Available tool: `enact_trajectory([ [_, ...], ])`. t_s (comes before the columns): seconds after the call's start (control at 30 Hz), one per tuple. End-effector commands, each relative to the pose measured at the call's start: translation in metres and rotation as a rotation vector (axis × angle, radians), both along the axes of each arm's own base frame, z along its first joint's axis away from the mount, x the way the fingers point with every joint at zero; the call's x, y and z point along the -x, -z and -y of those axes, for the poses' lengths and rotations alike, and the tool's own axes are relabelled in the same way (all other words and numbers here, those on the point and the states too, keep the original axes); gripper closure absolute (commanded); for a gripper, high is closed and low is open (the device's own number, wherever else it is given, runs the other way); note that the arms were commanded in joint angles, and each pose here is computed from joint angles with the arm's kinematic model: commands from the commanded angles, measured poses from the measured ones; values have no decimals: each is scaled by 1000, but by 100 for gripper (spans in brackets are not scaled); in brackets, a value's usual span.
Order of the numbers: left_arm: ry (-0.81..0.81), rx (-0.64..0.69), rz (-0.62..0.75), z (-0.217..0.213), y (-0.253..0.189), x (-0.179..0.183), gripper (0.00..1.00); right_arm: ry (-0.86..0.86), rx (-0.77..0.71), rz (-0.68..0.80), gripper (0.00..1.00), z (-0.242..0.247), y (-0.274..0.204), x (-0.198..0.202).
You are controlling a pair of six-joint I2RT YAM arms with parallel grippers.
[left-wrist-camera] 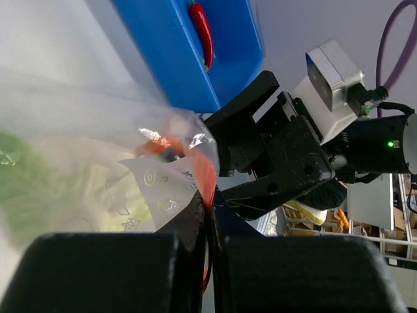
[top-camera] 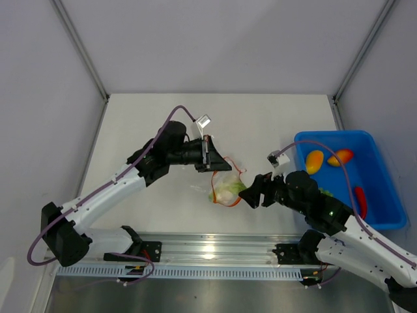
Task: Place the food in the zip-top bag and seal the zipper
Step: Place the fake vegetable in the zipper food storage bag.
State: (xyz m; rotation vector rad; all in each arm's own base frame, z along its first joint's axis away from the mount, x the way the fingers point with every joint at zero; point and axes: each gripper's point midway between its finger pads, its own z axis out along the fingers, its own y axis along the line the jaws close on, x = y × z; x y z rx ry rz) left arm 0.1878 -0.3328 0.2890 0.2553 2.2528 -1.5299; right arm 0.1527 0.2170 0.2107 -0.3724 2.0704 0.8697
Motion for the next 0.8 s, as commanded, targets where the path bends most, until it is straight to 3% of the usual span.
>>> enact_trajectory([
  [0.0,3,54,50,1,-27,4,100,-62,-110,16,29,-20,-20,3],
  [0.2,6,81,53,0,-30,8,99,-56,-141,18,29,-27,-31,-2],
  [0.4,2,76,58,-1,-30,8,99,129,-83,-13,34,-1,-30,-17],
  [0.77,-73,62,96,-9,-37,-1,99,221,-116,-163,37,23,-25,3],
])
